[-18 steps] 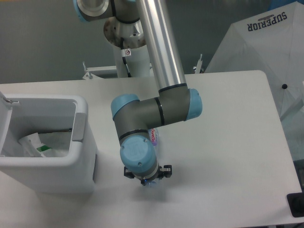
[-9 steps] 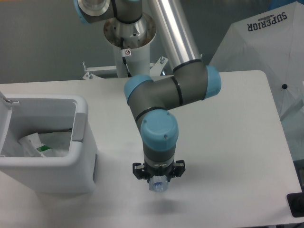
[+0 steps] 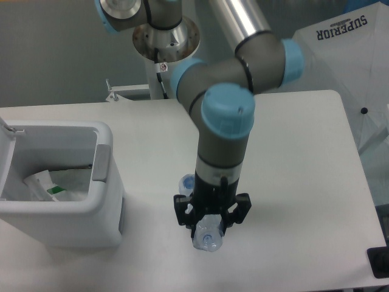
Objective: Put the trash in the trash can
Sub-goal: 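Lift the bottle and carry it over the trash bin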
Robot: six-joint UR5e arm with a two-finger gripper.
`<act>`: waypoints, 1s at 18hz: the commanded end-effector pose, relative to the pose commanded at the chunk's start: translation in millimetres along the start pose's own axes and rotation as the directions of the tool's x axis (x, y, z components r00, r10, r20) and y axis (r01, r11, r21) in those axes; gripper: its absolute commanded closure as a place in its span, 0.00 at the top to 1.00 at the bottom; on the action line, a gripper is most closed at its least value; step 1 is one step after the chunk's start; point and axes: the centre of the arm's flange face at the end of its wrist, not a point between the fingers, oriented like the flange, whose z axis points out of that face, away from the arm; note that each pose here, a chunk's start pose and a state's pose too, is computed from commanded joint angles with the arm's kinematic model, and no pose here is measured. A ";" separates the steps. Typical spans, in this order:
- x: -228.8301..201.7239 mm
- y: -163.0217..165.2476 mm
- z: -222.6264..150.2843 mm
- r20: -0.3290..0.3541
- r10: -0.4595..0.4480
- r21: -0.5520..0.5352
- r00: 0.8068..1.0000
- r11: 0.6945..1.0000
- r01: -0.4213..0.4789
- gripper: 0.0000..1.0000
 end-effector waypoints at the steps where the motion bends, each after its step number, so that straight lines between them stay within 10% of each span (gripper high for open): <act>1: 3.5 -2.0 -9.4 -0.020 0.003 0.020 1.000 1.000 -0.002 0.55; 18: 83.6 -13.4 -152.3 -0.235 0.084 0.262 0.968 0.965 -0.020 0.55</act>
